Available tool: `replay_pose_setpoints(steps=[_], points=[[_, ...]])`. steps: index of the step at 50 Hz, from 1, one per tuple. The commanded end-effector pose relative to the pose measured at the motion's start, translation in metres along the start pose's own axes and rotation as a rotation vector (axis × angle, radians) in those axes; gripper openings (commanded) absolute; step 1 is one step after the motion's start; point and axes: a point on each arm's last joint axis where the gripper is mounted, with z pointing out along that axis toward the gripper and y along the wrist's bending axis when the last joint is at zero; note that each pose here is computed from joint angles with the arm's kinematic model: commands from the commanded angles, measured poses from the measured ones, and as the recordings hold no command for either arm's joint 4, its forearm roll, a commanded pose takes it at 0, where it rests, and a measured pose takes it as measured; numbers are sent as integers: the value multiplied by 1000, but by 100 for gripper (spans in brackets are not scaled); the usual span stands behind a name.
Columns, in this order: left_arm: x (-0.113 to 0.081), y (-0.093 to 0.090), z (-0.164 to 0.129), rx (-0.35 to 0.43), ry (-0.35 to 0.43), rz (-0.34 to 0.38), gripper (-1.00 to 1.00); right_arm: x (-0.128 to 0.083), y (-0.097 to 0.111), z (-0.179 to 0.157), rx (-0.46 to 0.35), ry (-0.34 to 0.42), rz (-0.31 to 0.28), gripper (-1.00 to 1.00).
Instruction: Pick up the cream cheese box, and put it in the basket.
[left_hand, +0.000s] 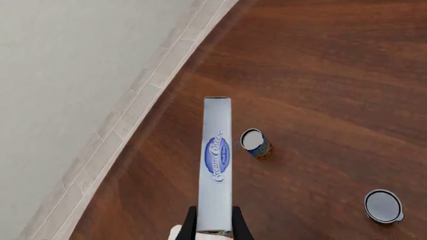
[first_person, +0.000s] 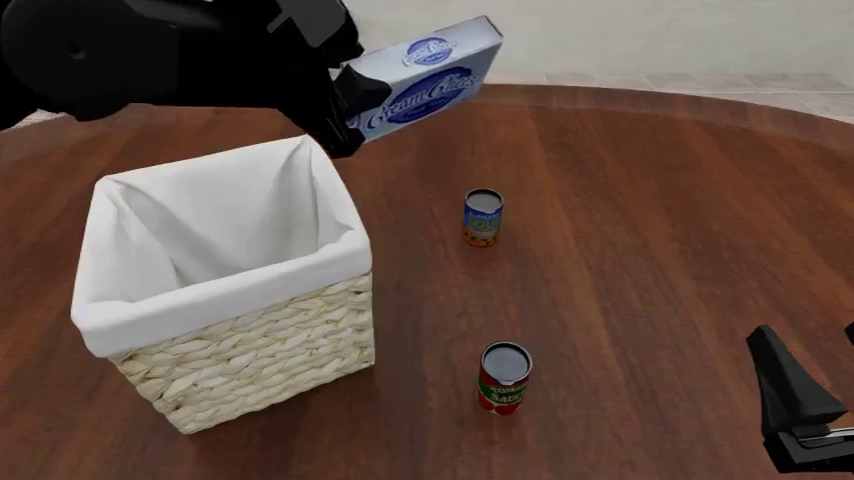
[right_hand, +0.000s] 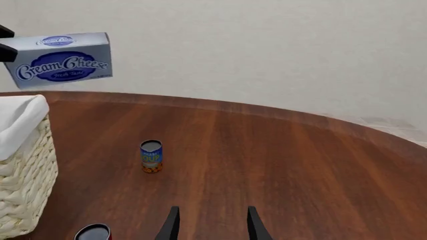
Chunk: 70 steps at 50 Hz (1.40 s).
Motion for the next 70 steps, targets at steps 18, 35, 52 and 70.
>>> replay_pose_setpoints(steps=[18,35,52,70], points=[[8,12,-19,-48,10,4,-100,0,0,0,-7,-1,-8,100],[12,16,-28,-68,18,-2,-100,0,1,0,-13,0,-16,100],[21,20,-38,-89,37,-8,-100,0,1,0,-19,1,-21,100],[35,19,-53,-112,65,-17,-100,0,1,0,-23,-2,-39,100]])
